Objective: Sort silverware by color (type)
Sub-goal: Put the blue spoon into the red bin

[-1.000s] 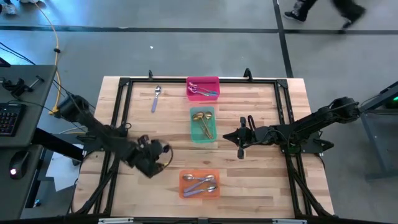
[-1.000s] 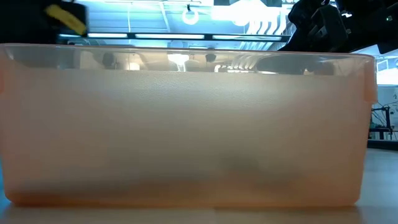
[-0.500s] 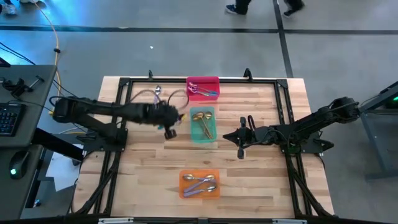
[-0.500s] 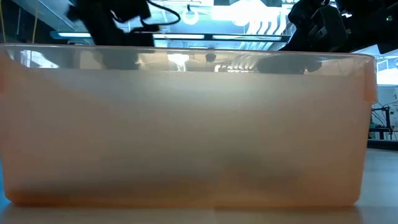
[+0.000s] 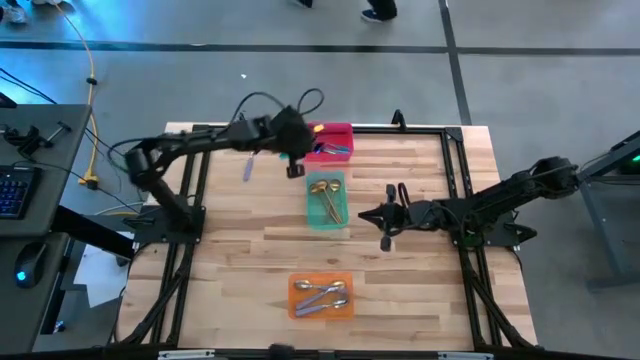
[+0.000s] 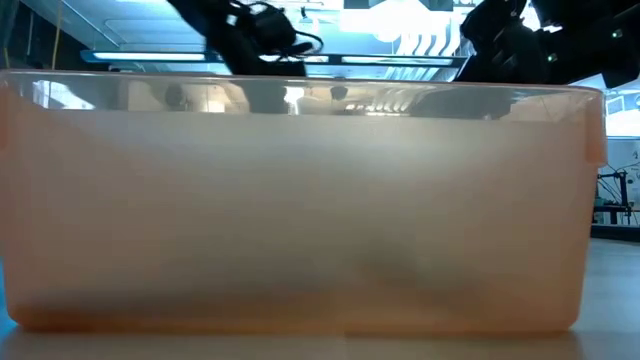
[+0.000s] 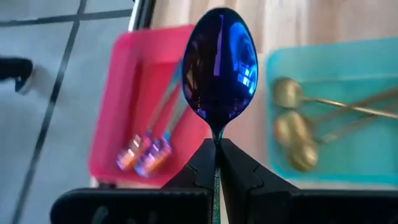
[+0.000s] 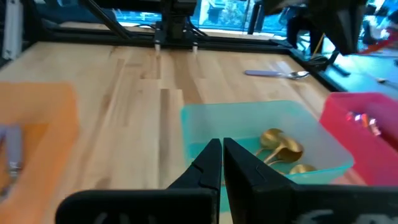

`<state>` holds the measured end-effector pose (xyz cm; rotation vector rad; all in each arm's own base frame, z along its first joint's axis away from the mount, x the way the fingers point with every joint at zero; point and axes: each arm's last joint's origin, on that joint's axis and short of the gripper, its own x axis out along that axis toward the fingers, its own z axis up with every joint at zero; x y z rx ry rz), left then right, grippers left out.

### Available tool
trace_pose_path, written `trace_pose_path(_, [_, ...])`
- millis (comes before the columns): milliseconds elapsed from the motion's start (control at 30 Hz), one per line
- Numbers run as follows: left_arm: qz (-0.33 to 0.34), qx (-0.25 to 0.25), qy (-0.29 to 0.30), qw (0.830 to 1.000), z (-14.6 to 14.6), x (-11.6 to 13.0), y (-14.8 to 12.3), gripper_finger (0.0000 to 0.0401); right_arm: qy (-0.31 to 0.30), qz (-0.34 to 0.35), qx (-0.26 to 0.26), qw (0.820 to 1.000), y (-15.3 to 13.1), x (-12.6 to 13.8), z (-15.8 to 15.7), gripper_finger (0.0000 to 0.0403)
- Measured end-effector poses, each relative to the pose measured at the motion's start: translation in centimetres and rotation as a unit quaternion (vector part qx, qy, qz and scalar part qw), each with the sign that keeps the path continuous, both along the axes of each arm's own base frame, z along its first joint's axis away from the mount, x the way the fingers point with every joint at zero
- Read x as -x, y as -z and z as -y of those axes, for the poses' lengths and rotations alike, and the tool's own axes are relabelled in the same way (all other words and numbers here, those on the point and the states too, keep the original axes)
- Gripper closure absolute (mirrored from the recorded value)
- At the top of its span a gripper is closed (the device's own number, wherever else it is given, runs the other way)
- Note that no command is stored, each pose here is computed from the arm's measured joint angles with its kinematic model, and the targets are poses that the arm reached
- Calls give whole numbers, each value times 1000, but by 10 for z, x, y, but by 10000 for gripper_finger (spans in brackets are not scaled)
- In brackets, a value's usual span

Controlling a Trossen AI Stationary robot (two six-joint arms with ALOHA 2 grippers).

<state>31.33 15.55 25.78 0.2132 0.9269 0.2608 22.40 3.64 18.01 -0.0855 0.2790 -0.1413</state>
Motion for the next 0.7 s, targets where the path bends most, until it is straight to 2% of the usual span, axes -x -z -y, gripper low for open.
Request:
trace_pose_path(167, [-19, -8, 35, 999, -35, -30, -2, 401, 17, -2, 35, 999, -1, -2, 12, 402])
trace_pose_path(433, [-25, -36, 65, 997, -77, -71, 4, 401, 62, -3, 42, 997, -1, -3, 37, 402])
trace_pose_path(700, [-35, -37, 79, 996, -99, -91, 28, 401, 81, -8, 43, 996, -1, -3, 47, 402])
